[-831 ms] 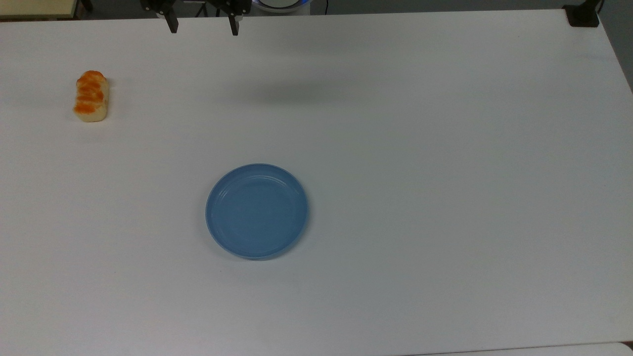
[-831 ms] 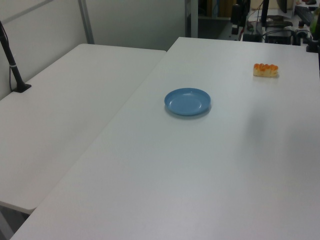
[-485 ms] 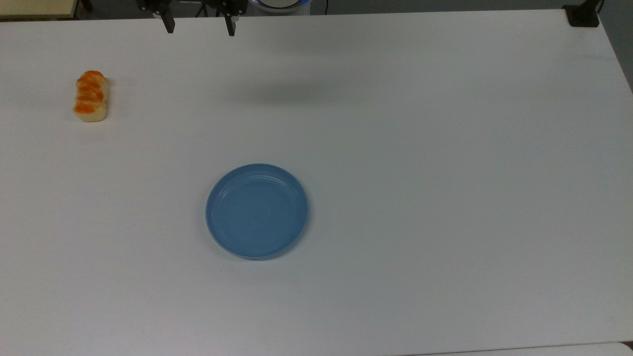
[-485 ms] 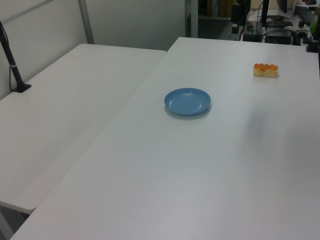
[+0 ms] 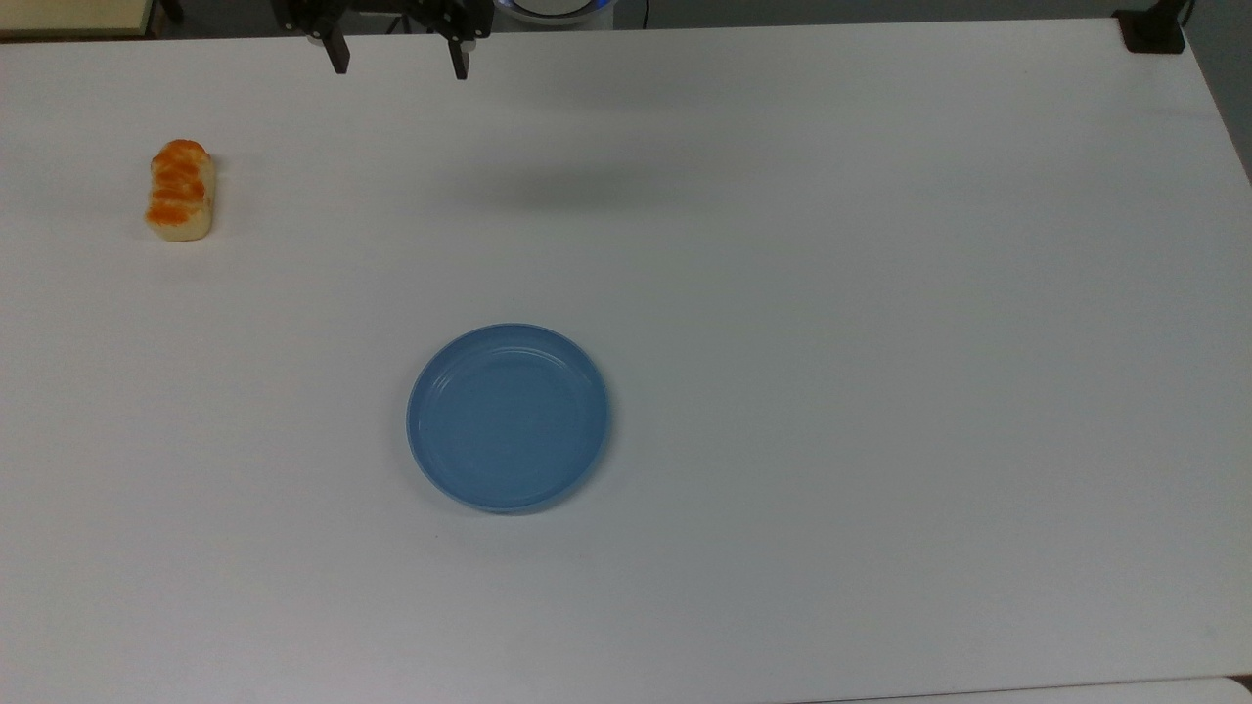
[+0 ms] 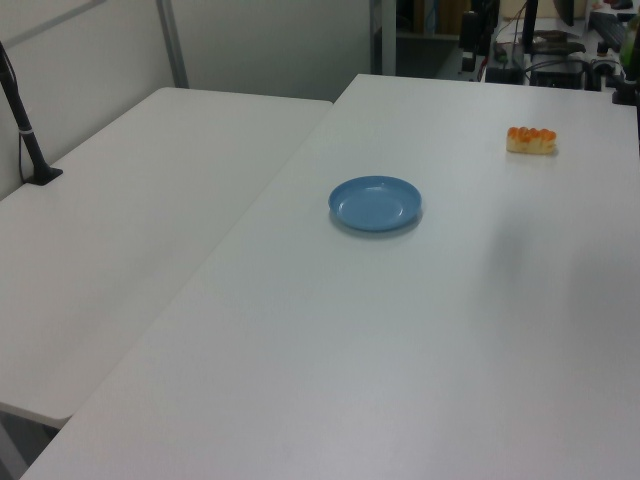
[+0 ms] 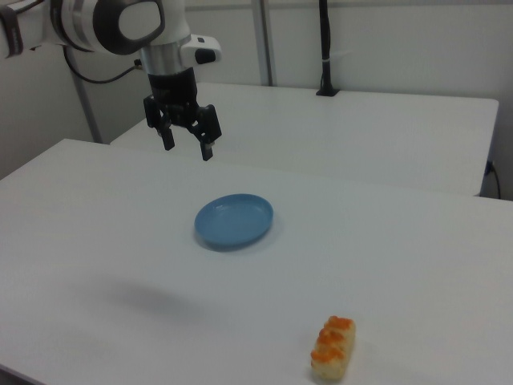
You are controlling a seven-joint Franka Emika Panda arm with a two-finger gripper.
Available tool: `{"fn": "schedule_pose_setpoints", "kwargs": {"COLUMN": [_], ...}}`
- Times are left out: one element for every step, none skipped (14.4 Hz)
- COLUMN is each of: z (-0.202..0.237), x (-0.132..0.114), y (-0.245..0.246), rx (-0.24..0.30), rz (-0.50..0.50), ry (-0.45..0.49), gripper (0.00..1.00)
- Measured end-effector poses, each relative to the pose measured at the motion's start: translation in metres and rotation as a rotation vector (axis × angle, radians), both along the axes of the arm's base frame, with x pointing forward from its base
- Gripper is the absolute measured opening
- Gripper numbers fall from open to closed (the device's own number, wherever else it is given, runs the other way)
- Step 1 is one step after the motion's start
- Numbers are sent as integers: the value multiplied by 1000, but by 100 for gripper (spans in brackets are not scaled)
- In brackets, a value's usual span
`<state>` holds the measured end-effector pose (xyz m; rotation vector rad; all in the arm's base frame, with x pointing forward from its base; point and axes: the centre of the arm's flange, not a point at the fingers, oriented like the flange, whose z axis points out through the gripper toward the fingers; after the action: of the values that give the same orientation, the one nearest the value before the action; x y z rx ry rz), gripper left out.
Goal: Put the bread onto the plate
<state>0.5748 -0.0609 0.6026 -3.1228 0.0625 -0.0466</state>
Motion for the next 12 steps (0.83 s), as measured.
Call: {"fn": "schedule_pose_setpoints", "kwargs": {"z": [-2,-5,-6,-6,-6,-5,-5,-4,-3,-3,-2,-2], "x": [1,3,4,4,4,4,4,5,5,5,5,5], "y": [3,7,9,11,12,12,12,12,12,12,11,11], "rx": [0,-1,-1,-1,-1,-2,-2,-2,-2,-2,-4,-12], "rz": [5,11,17,23,27,31,33,34,34,33,33,33], "ry": [4,7,9,9,9,8,6,5,4,2,1,1], "gripper": [100,100,100,100,100,100,100,100,100,100,100,100]}}
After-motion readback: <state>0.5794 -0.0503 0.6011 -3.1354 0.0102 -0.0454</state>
